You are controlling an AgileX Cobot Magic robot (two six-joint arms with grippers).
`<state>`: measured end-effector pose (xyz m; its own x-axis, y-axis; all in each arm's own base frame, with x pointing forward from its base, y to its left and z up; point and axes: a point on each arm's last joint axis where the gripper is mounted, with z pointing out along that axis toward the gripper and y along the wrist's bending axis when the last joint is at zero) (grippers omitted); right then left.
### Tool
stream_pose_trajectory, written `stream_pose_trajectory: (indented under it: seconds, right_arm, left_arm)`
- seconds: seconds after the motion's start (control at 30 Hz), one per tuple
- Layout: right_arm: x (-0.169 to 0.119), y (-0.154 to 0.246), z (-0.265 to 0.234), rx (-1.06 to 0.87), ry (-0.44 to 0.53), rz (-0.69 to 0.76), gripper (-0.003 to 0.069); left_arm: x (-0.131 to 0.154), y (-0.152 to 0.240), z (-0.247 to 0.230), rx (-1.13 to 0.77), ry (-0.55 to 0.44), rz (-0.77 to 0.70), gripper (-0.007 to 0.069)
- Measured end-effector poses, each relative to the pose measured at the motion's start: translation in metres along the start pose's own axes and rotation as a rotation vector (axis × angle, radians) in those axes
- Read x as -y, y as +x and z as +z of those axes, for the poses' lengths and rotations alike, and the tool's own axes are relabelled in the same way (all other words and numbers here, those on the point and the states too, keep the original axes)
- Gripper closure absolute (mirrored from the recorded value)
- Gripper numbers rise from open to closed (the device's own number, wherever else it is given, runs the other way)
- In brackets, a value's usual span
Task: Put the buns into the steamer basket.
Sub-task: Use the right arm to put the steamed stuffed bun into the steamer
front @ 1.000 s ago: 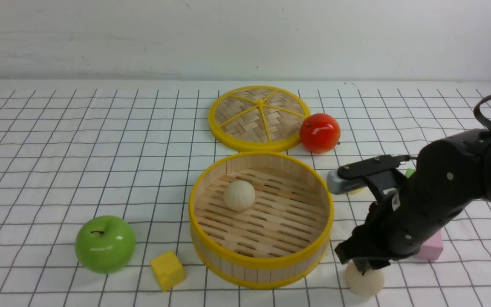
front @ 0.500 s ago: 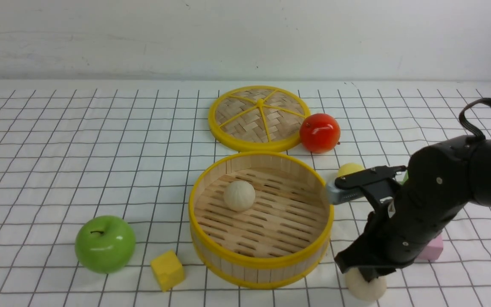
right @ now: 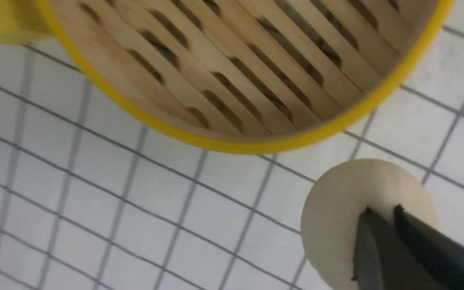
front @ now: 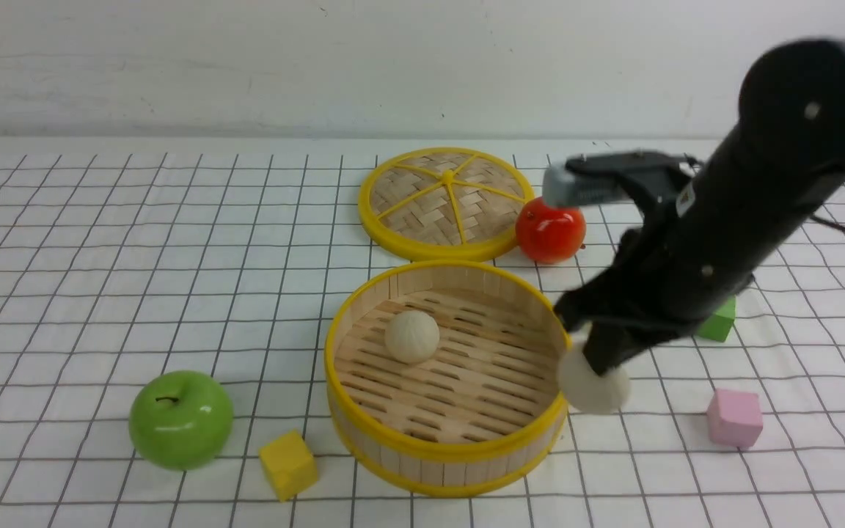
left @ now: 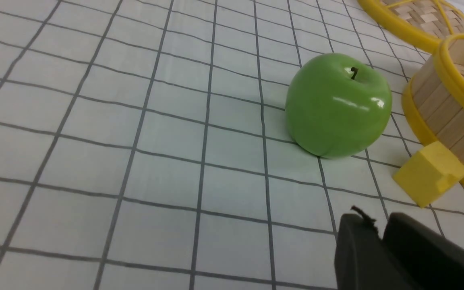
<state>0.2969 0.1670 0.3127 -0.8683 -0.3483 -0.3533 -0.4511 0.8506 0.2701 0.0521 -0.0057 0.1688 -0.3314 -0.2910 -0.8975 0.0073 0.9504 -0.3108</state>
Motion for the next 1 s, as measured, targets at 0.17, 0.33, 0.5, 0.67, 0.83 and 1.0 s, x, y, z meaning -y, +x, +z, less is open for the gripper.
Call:
stream_pose_trajectory:
  seconds: [0.17,0.33,0.5,0.67,0.83,1.0]
  right_arm:
    - [-0.029,-0.017,-0.002,0.129,-0.069,-0.133,0.0658]
    - [-0.044,-0.029,0.051,0.133,-0.061,-0.196,0.0655]
    - [-0.040,-0.031,0.115,0.056,-0.019,-0.218,0.0652]
    - [-0.034,-0.029,0.141,0.019,-0.008,-0.204,0.0644]
    - [-0.034,-0.029,0.141,0.020,-0.009,-0.201,0.0604]
    - [-0.036,-0.032,0.137,0.024,-0.011,-0.183,0.0457]
  left_arm:
    - [0.000,0.000,0.000,0.000,0.000,0.000,0.0533]
    - [0.000,0.000,0.000,0.000,0.000,0.000,0.0533]
    - [0.000,0.000,0.000,0.000,0.000,0.000,0.0531]
    - [0.000,0.000,0.000,0.000,0.000,0.000,0.0523]
    - [0.000,0.000,0.000,0.000,0.000,0.000,0.0523]
    - [0.000,0.000,0.000,0.000,0.000,0.000,0.0519]
